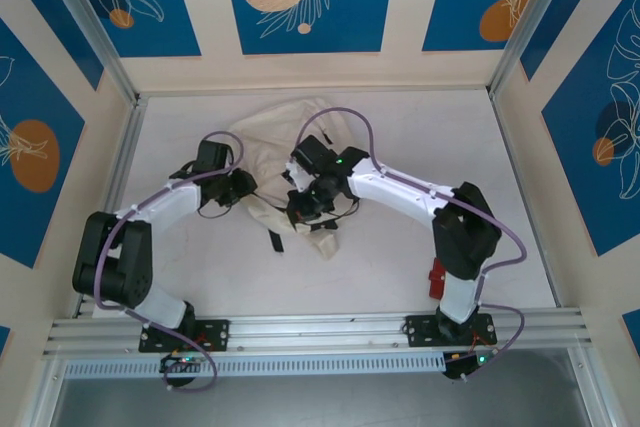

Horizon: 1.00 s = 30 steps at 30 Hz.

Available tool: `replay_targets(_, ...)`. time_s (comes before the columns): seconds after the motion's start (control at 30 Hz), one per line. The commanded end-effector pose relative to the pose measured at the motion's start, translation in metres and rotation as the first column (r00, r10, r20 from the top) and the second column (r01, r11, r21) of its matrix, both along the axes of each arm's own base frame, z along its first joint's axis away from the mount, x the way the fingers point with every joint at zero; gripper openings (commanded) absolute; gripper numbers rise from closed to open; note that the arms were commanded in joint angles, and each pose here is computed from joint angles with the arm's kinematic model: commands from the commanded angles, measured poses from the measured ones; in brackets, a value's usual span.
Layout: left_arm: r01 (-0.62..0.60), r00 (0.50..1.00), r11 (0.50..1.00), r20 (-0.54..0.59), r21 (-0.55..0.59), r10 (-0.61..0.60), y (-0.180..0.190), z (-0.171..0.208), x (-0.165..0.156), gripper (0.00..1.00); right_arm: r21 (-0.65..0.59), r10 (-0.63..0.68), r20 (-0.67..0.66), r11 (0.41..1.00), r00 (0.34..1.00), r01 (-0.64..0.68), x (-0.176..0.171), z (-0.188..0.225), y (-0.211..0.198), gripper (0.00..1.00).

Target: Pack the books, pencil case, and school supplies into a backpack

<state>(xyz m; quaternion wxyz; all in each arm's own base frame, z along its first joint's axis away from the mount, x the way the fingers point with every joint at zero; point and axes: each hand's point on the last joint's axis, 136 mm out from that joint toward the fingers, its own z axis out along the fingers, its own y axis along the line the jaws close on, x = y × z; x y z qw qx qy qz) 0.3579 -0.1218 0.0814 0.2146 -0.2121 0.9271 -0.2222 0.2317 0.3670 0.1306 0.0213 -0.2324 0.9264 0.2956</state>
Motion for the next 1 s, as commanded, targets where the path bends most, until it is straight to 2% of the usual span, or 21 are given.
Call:
replay_targets(0.0,-0.064,0.997,0.997,0.034,0.036,0.063,0.019,0.02,-0.003,0.4,0.105,0.062,-0.047,0.993,0.997,-0.057,-0.001,0.009,0.031,0.0)
replay_targets(0.17,-0.087,0.996,0.996,0.007,-0.007,0.087,0.022,0.022,-0.034,0.5,0.156,0.077,-0.063,0.985,0.995,-0.066,0.012,0.01,0.055,0.0)
replay_targets(0.3,-0.082,0.996,0.988,0.005,-0.134,0.083,0.008,0.025,-0.052,0.57,0.186,0.092,-0.074,0.98,0.993,-0.077,0.013,0.014,0.063,0.0)
replay_targets(0.4,-0.084,0.996,0.97,-0.003,-0.228,0.086,-0.003,0.026,-0.058,0.6,0.2,0.1,-0.076,0.976,0.992,-0.083,0.012,0.02,0.063,0.0)
replay_targets(0.63,-0.063,0.998,0.941,-0.011,-0.332,0.063,-0.022,0.024,-0.053,0.62,0.235,0.124,-0.083,0.967,0.989,-0.101,0.003,0.032,0.063,0.0)
replay_targets(0.7,-0.071,0.997,0.938,-0.023,-0.339,0.068,-0.023,0.02,-0.051,0.56,0.233,0.122,-0.085,0.967,0.989,-0.099,0.001,0.033,0.061,0.0)
replay_targets(0.8,-0.099,0.995,0.945,-0.045,-0.313,0.089,-0.019,0.011,-0.051,0.37,0.211,0.109,-0.088,0.974,0.99,-0.088,-0.002,0.033,0.054,0.0)
replay_targets(0.97,-0.137,0.99,0.962,-0.062,-0.235,0.125,-0.007,-0.003,-0.051,0.13,0.108,0.071,-0.081,0.992,0.994,-0.062,-0.009,0.027,0.031,0.0)
